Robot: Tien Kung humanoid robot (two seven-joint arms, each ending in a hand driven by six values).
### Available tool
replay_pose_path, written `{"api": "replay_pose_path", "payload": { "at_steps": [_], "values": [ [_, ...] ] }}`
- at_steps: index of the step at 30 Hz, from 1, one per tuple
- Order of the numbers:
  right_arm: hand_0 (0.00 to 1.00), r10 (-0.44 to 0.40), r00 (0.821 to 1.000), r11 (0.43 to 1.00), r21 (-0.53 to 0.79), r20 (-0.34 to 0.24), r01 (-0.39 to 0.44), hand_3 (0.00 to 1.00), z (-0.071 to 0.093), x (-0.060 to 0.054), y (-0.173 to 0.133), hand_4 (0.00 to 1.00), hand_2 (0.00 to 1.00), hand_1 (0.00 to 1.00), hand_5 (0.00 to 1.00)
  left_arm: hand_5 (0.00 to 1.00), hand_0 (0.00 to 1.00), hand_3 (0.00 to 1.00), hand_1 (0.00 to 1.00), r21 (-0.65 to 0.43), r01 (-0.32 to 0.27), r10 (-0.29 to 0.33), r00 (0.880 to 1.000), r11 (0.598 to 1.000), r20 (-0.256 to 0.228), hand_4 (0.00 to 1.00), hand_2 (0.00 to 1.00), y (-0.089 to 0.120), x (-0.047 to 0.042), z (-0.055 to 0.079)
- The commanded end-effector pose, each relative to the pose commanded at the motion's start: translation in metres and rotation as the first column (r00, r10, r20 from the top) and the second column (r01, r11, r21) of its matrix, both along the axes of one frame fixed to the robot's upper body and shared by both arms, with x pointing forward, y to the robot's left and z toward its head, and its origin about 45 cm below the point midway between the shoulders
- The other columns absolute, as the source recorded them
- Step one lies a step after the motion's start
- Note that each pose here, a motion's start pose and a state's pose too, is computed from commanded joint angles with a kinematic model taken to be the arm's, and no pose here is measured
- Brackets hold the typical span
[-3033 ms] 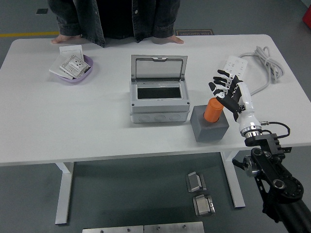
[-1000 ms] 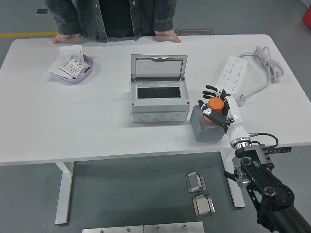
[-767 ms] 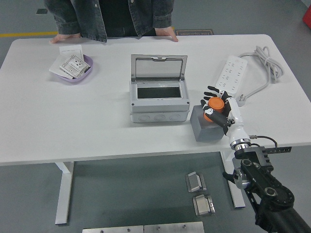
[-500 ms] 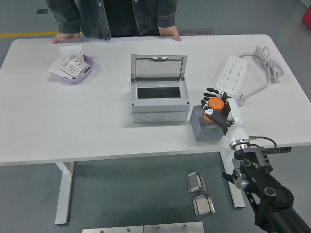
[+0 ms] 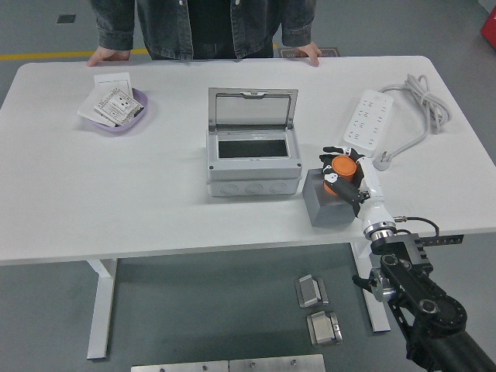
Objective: Pick up the cylinder from the cube,place it in the box,flap close box
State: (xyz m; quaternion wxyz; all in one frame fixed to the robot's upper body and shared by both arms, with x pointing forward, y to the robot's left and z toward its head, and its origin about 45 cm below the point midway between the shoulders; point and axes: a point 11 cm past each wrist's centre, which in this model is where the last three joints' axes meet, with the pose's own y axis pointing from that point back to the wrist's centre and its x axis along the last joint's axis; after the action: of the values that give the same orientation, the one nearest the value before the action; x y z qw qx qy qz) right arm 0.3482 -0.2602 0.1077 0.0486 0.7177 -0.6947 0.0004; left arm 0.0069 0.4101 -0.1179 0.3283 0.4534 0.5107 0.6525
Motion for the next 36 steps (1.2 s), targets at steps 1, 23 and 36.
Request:
{"api": "replay_pose_path", "payload": {
  "at_steps": [1,23,36],
  "values": [
    [0.532,0.001,1.000,1.000,-0.002,0.000,-0.001,0.439,0.000,0.000,0.000,0.002,0.469,0.557,0.002,0.195,0.632,0.588,0.634,0.000,-0.001,0.001,1.000,1.000,-0.001,0.654,0.589,0.000,-0.0006,0.000],
    [0.372,0.015,0.997,0.998,-0.061,0.073,-0.010,0.237,0.027,0.012,-0.007,0.002,0.241,0.182,0.002,0.198,0.632,0.587,0.634,-0.010,-0.007,0.007,1.000,1.000,-0.024,0.654,0.589,-0.003,-0.0104,-0.001],
    [0.391,0.071,0.989,0.973,-0.226,0.132,-0.040,0.236,0.053,0.027,-0.001,0.002,0.232,0.187,0.002,0.198,0.632,0.587,0.635,-0.011,-0.004,0.004,1.000,1.000,-0.027,0.654,0.590,-0.004,-0.0110,-0.002]
  ]
}}
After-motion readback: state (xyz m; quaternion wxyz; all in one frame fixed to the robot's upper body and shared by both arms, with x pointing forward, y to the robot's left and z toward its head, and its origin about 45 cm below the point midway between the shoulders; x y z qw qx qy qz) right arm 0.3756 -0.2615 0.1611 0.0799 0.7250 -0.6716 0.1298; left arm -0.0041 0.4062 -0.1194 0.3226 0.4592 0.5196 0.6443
